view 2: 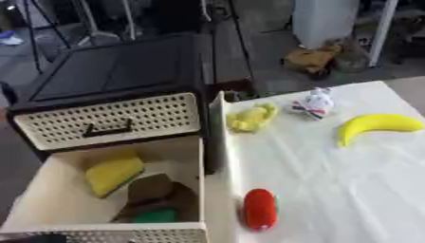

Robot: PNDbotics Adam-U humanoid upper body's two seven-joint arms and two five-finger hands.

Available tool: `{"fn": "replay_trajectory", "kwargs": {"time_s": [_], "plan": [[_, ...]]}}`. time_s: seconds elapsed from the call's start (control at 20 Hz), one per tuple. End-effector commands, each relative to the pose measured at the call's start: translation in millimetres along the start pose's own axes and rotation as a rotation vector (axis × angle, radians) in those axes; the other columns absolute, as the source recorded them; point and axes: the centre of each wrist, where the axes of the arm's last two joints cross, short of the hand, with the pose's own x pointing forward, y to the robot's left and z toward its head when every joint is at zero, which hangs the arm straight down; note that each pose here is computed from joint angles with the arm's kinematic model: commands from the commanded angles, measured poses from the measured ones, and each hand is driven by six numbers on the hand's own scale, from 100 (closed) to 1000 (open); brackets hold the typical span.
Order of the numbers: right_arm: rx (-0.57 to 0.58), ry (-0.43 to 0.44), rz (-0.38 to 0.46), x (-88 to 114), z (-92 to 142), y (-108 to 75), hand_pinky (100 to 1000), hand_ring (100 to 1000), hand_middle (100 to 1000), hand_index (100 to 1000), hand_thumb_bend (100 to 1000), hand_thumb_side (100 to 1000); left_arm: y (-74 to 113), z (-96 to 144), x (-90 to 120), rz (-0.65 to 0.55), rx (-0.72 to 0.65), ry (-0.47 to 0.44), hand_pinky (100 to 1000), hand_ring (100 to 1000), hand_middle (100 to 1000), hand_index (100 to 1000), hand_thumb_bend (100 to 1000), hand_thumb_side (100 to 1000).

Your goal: Pick up objects from table and place into drawer.

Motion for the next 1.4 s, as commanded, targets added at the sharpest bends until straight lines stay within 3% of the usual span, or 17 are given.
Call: {"fn": "replay_trajectory", "kwargs": {"time_s": [0.05,0.35,0.55,0.8,1.4], "plan": [[0.016,-0.025,0.004,4.3,-7.1,-0.2,652,805,720,856,100,1000,7.6,4.0,3.0,-0.082,0.018,-0.011,100,146,161,1000,133,609],[0.011,-0.024,0.002,4.2,-6.9,-0.2,653,805,719,856,100,1000,4.9,3.7,3.0,-0.077,-0.005,-0.006,100,141,167,1000,195,625],[0.01,-0.022,0.004,4.3,-6.6,-0.5,654,804,719,856,100,1000,5.5,4.3,2.5,-0.09,-0.004,0.002,100,100,150,1000,100,612],[0.009,-0.018,0.005,4.3,-6.6,-0.6,654,804,719,857,100,1000,5.4,5.1,2.1,-0.141,-0.033,0.02,100,100,106,1000,100,612],[0.005,-0.007,0.008,4.4,-6.0,-1.0,651,803,714,858,100,1000,9.1,6.3,1.6,-0.201,-0.032,0.021,100,100,100,1000,100,602]]}}
